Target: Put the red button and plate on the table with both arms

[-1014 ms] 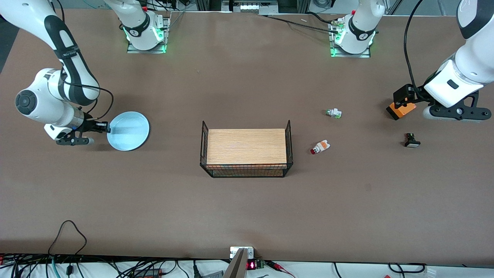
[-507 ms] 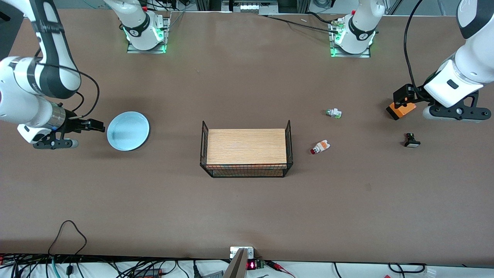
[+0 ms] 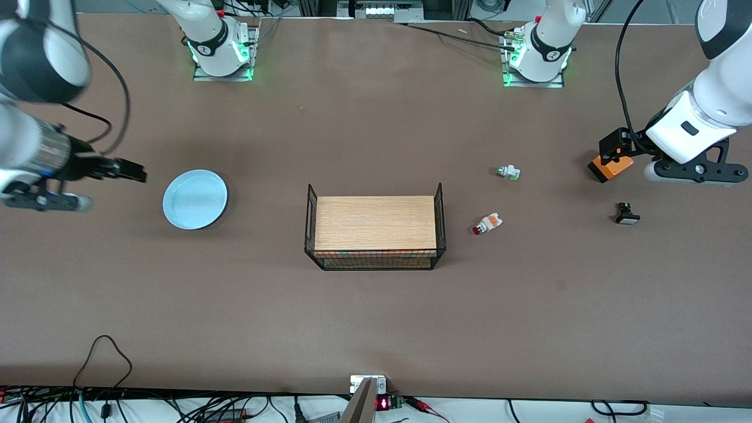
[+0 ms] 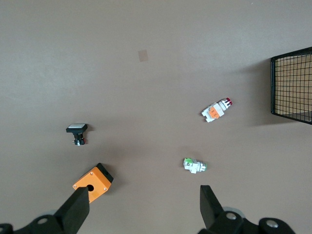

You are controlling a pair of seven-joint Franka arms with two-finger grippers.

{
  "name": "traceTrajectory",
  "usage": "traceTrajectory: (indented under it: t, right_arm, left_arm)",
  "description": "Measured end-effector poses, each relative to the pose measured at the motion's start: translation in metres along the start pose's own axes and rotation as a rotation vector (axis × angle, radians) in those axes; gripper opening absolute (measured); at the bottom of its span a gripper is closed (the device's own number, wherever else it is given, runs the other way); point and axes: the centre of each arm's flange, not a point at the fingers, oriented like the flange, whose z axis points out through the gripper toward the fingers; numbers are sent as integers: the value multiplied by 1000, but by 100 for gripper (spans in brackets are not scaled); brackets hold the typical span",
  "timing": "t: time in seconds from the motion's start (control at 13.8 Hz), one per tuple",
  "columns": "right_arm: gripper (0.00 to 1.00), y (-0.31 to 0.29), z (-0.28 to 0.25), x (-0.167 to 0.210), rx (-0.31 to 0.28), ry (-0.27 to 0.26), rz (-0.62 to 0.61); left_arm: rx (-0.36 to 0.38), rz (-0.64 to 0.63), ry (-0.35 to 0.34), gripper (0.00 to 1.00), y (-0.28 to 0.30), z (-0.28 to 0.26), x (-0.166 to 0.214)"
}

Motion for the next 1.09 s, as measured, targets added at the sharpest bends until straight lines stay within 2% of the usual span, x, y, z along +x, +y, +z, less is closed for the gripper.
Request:
traceTrajectory:
  t: [0.14, 0.36, 0.72, 1.09]
  right_arm:
    - [100, 4, -37, -7, 1, 24, 5]
    - [100, 26, -64, -11, -11, 60, 19]
    - [100, 57, -53, -14, -15, 56, -11]
    - [100, 54, -61, -47, -13, 46, 0]
  left_arm:
    - [0, -1, -1, 100, -1, 0, 0]
    - [0, -2, -19, 100, -1, 2, -2]
    - [1, -15, -56, 100, -8, 5, -6]
    - [1, -19, -58, 100, -11, 5, -6]
